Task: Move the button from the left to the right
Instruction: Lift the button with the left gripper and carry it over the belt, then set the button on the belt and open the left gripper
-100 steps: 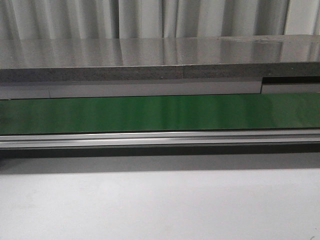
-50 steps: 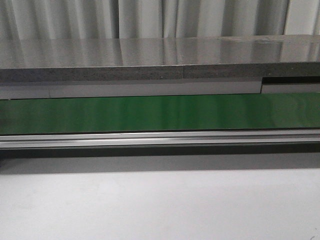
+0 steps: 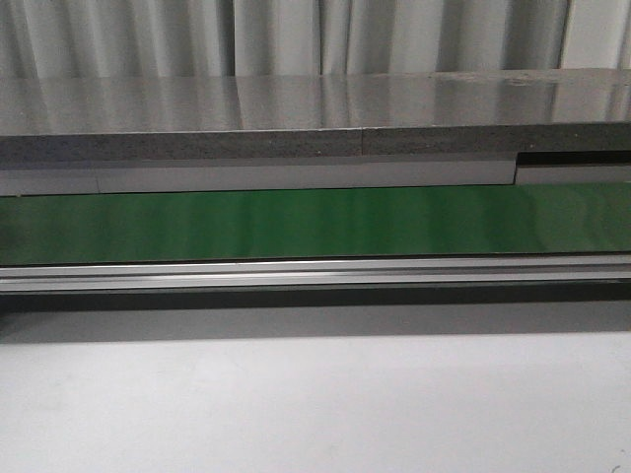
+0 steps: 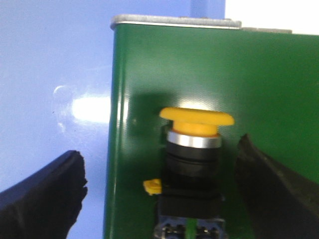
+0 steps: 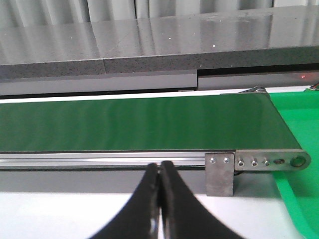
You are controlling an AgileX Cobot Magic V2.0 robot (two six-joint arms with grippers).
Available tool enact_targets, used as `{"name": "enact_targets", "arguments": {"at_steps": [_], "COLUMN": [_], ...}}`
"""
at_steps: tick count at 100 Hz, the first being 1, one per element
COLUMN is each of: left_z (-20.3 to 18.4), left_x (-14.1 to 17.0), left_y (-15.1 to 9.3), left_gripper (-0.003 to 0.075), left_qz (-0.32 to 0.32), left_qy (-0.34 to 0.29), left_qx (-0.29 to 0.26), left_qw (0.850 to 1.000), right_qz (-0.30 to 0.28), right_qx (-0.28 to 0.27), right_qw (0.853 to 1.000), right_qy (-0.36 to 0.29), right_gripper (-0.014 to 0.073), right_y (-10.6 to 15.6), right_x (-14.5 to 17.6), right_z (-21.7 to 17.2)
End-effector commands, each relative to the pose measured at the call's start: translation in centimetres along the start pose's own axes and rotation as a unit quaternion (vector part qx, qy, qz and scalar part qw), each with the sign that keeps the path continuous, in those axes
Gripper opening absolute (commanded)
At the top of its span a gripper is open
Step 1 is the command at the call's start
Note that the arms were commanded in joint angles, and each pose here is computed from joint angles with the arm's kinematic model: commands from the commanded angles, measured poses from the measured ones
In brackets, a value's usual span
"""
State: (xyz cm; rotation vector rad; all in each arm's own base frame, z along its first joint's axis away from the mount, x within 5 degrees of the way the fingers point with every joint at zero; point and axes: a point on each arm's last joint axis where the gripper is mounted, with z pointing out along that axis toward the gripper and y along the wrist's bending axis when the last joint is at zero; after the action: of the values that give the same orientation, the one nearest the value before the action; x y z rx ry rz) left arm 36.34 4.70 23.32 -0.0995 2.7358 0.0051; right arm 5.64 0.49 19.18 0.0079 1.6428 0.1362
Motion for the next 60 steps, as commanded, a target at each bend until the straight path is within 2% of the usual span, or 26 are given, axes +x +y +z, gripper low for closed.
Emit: {"name": "enact_targets", "arguments": {"at_steps": [1,31,45,60], "left_z": [-3.0,-9.0,-12.4,-15.5], "left_x": [-1.1,-1.0,-0.4,1.4], "left_y": [-0.4,-2.3,-3.7,-4.6], "left_gripper": [0.0604,0.0603,0.0603,0.0599], "left_qz": [-0.002,0.029,0.049,0.061], "left_qy": [-0.063,-0.148,-0.203,-0.274], "left_qx": [0.004,0.012,0.021,0.029], "left_qw": [0.998,0.988,0.978,0.959], "right_qz": [0.0,0.0,0.0,0.0], "right_qx": [-0.005,-0.005,-0.005,-0.005], "right_qw": [0.998,0.998,0.998,0.998], "right_qy": [-0.057,-0.057,-0.057,-0.057], "right_gripper": [-0.0067,-0.0067,-0.0067,-0.0067], "right_y": [0.1,0.1,0.1,0.1], "right_x": [-1.3,-1.3,-1.3,-1.3], "right_z": [-0.3,-0.3,-0.3,-0.3]}}
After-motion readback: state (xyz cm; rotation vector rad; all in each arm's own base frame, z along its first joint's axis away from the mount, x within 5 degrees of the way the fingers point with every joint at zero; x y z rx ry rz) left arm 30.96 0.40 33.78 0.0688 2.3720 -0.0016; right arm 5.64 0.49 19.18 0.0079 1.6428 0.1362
